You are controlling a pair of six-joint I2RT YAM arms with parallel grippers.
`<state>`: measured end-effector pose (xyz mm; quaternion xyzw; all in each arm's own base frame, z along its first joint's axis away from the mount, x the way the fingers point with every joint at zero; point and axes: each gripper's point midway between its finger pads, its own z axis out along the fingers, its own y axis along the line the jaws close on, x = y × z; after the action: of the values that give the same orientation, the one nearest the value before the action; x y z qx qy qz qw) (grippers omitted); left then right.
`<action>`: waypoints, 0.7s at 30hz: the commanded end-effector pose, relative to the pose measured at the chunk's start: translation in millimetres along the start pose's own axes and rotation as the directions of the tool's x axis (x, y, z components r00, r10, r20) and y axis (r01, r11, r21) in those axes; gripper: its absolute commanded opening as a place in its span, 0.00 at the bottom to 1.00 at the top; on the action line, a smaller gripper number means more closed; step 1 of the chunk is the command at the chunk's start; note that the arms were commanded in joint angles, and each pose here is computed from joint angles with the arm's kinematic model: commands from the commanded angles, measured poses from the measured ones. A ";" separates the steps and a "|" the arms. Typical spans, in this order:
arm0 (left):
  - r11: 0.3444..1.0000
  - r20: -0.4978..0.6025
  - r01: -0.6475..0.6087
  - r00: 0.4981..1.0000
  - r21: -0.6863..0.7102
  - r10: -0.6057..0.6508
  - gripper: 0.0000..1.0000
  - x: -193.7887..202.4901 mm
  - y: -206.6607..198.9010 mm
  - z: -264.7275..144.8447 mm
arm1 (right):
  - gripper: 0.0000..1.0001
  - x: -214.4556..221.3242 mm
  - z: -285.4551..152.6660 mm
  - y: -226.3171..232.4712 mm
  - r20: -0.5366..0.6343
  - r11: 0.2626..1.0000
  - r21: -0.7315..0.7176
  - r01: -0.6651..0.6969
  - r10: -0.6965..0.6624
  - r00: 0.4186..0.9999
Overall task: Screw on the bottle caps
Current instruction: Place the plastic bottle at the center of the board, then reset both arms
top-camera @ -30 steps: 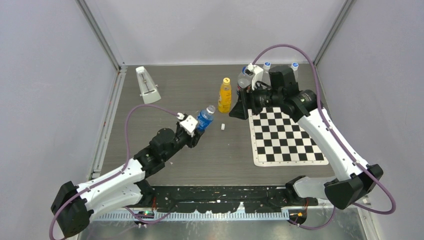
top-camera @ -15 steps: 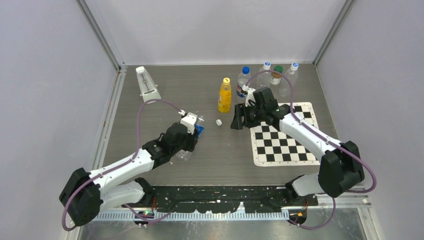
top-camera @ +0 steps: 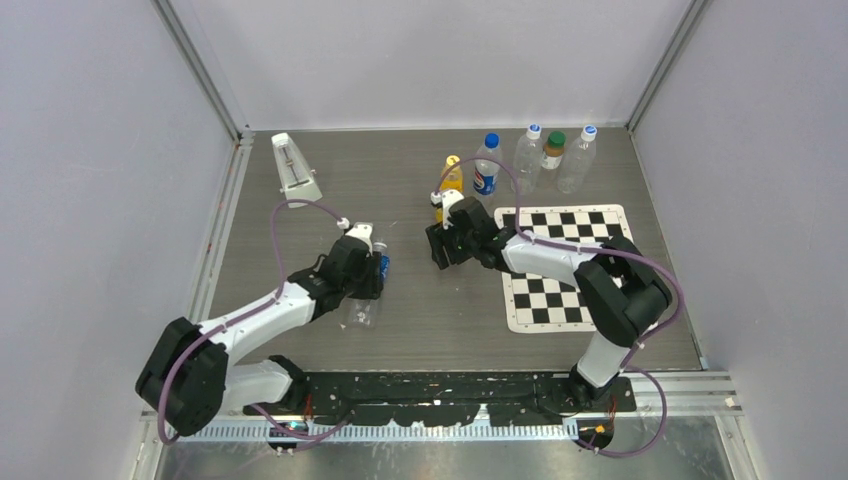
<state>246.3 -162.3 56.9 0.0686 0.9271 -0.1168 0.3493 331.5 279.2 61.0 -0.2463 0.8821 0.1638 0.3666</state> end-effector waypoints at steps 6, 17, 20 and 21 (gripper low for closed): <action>0.996 -0.007 0.061 0.998 0.069 -0.061 0.77 -19.7 -19.1 2.6 | 0.72 -38.8 -65.3 -32.1 0.174 0.978 0.196 -0.076 0.042 0.984; 0.999 0.405 0.039 0.914 -0.006 -0.033 1.00 -104.8 8.7 -95.5 | 0.98 -46.3 -220.8 -104.2 0.422 0.803 0.507 -0.313 0.086 0.903; 0.997 0.549 0.028 0.836 -0.066 0.012 1.00 -125.3 28.1 -141.2 | 0.99 -52.2 -275.1 -119.2 0.530 0.741 0.544 -0.395 0.061 0.846; 0.997 0.610 0.031 0.792 -0.071 0.019 1.00 -132.1 34.1 -163.2 | 1.00 -52.2 -285.6 -121.3 0.548 0.733 0.546 -0.406 0.054 0.835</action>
<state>257.8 -136.5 195.5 0.0249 0.8306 -0.1522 0.5352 289.2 115.0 248.1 -0.0116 0.8118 0.0208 0.5834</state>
